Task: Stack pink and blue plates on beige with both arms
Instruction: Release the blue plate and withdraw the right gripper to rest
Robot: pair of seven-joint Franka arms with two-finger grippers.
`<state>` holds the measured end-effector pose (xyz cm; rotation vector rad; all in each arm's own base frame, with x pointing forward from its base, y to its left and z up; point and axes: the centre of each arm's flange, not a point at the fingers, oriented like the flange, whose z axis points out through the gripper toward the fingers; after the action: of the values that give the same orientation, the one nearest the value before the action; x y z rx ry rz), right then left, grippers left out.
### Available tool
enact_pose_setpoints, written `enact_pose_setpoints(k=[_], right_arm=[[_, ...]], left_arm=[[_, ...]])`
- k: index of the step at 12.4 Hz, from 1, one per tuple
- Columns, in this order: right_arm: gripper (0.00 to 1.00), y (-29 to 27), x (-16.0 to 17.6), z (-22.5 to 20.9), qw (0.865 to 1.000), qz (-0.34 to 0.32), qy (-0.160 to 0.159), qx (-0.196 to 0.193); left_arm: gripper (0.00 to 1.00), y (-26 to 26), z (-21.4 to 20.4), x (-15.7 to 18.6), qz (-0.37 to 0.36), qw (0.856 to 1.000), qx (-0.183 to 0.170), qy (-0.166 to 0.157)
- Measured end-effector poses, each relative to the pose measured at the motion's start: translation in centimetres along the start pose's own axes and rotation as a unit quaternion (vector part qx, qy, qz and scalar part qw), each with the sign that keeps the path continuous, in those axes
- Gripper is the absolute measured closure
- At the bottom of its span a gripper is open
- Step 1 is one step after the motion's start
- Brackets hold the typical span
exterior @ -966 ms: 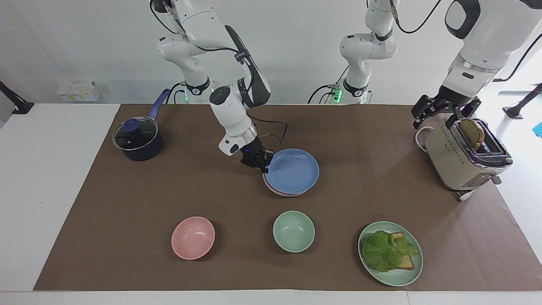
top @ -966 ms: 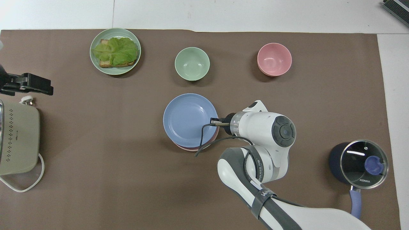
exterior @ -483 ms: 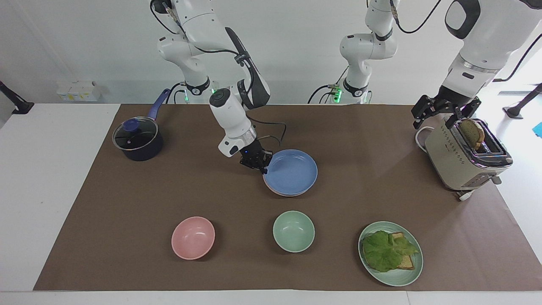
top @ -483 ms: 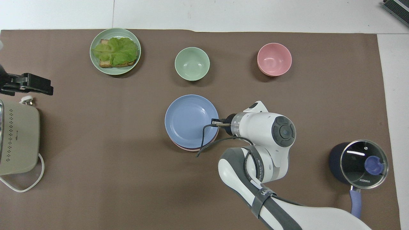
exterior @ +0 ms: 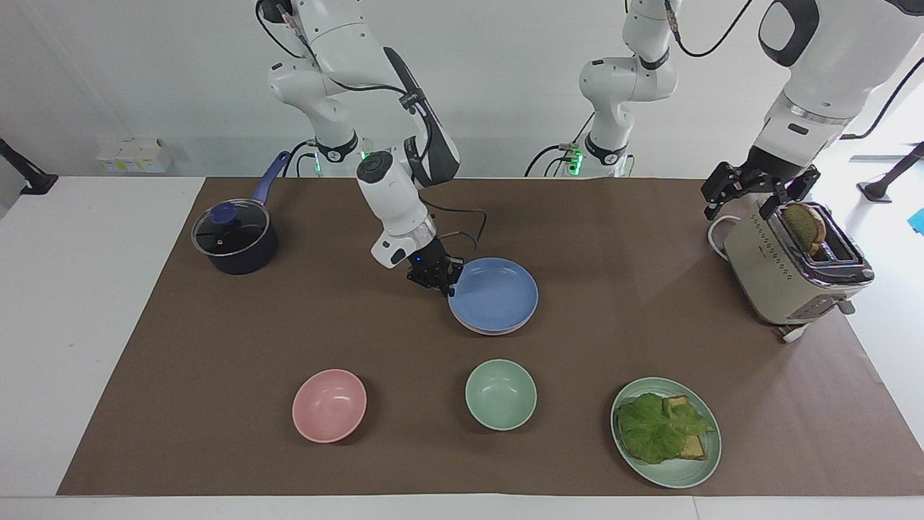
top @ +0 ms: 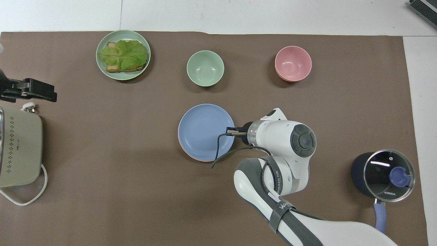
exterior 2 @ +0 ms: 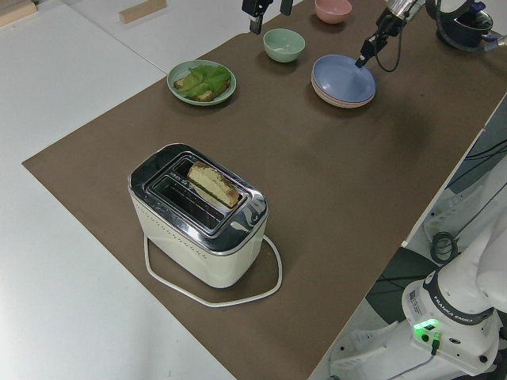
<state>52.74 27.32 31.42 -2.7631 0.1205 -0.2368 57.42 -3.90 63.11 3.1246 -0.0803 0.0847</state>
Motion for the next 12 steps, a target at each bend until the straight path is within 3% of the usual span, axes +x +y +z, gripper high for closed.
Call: enact_pose_setpoints(k=[4, 6, 9, 12], right_arm=[[0.24, -0.2, 1.8, -1.9, 1.0, 0.004, 0.021, 0.009], [0.01, 1.7, 4.0, -5.4, 0.999, 0.014, 0.03, 0.005], [0.0, 8.7, 7.0, -14.1, 0.997, -0.009, 0.03, -0.075], [0.0, 15.8, 8.2, -22.7, 0.99, 0.028, 0.031, -0.131]], left_arm=[[0.0, 0.0, 0.0, 0.0, 0.0, 1.0, 0.0, 0.0], [0.0, 0.0, 0.0, 0.0, 0.0, 1.0, 0.0, 0.0], [0.0, 0.0, 0.0, 0.0, 0.0, 1.0, 0.0, 0.0], [0.0, 0.0, 0.0, 0.0, 0.0, 1.0, 0.0, 0.0]])
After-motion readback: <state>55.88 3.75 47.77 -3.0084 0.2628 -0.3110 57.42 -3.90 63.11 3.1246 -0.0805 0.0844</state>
